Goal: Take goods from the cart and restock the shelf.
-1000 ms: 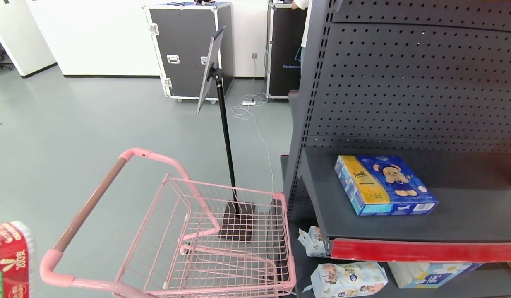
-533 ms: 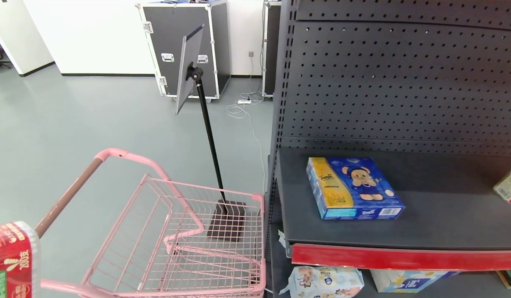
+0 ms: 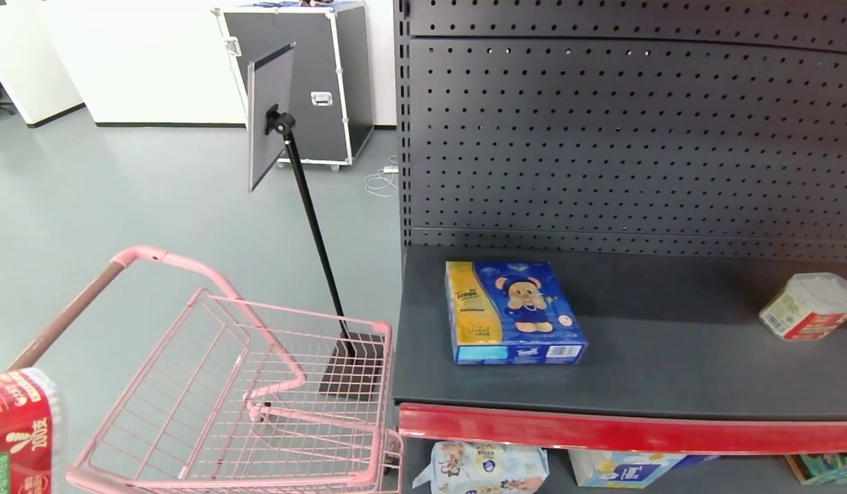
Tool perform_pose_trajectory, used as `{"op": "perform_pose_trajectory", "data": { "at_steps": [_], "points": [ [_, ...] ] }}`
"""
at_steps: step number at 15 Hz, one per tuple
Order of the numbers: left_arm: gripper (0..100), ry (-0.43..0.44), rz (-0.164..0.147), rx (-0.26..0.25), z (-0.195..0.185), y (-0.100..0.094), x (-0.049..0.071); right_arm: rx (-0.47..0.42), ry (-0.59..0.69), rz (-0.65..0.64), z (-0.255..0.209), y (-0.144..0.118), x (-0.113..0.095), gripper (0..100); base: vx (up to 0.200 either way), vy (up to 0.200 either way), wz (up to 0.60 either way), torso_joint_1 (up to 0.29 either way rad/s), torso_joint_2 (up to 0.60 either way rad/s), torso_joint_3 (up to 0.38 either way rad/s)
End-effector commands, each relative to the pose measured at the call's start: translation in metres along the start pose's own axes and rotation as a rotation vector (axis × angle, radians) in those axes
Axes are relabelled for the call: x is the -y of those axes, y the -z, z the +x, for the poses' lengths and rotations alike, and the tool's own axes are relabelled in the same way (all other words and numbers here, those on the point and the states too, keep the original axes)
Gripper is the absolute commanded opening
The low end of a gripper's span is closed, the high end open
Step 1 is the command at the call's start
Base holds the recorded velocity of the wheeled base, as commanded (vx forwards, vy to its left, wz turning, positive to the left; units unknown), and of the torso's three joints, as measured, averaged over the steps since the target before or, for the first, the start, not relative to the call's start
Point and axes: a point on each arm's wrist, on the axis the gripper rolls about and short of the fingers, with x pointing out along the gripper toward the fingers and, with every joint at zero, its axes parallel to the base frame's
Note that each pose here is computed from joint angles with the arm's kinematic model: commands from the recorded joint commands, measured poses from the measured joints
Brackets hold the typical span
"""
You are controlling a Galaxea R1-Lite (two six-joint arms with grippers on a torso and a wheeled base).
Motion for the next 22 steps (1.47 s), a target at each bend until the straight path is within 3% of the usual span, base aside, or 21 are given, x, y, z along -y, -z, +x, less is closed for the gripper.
{"op": "perform_pose_trajectory", "data": {
  "at_steps": [1, 22],
  "points": [
    [0, 0.0, 0.0, -0.004, 0.0007, 0.0, -0.0002, -0.001, 0.0, 0.0, 0.0001, 0.0, 0.0, 100, 0.0, -0.2, 0.0, 0.002, 0.01, 0.007],
    [0, 0.002, 0.002, 0.005, 0.0025, -0.0023, -0.0005, -0.001, 0.0, 0.0, 0.0001, 0.0, 0.0, 100, 0.0, -0.2, 0.0, 0.002, 0.0, 0.003]
  ]
}}
